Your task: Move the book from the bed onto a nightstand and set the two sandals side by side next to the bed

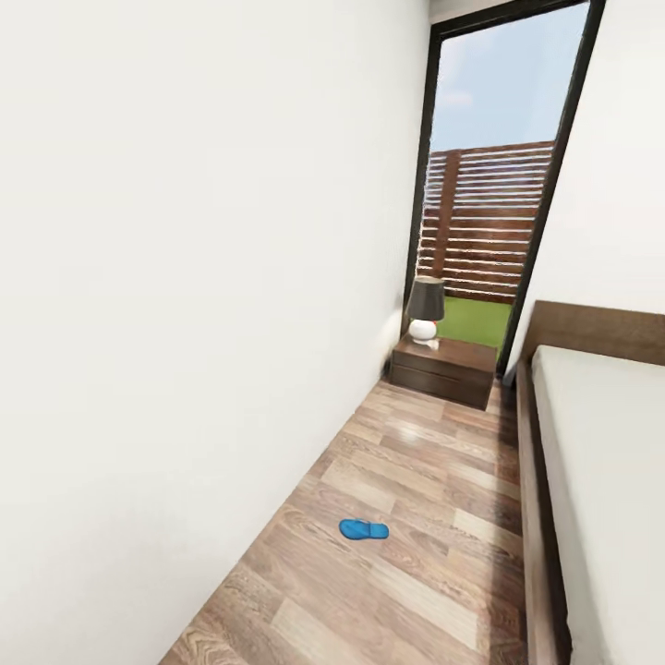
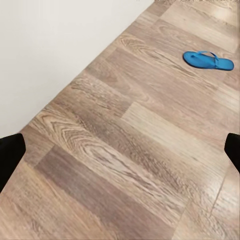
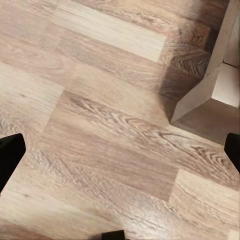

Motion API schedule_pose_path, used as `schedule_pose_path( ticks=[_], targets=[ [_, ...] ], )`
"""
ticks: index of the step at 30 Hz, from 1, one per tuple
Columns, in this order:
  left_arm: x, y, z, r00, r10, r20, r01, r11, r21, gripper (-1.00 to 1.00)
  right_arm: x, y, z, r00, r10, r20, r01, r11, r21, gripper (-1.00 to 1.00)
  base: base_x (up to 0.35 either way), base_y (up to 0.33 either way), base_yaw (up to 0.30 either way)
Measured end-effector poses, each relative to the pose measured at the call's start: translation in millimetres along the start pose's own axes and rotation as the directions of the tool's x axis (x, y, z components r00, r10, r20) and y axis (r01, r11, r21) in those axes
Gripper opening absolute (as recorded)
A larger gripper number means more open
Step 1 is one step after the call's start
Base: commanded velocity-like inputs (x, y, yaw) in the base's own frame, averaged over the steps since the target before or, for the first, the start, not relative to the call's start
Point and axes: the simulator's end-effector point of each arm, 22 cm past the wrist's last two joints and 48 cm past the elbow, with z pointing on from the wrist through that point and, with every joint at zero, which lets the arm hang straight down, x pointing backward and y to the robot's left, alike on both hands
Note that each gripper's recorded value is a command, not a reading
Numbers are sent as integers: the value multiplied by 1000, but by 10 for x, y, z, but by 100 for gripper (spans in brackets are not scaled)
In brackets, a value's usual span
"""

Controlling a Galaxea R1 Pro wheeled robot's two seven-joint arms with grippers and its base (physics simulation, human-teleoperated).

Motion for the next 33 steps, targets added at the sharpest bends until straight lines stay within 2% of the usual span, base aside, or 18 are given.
schedule_pose_path(
  ticks=[13, 22, 33],
  targets=[
    [0, -1, 1, 1000, 0, 0, 0, 1000, 0, 100, 0, 0, 1, 1000, -1, 0, 1, 1000, 0, 100, 289, 0, -7],
    [0, 0, 2, 1000, 0, 0, 0, 1000, 0, 100, 1, 2, 2, 1000, -1, -1, 1, 1000, -1, 100, 39, 0, -14],
    [-1, -1, 3, 1000, 0, 1, 0, 1000, 0, 100, 1, 1, 2, 1000, 0, -1, 0, 1000, 0, 100, 2, 0, -227]
  ],
)
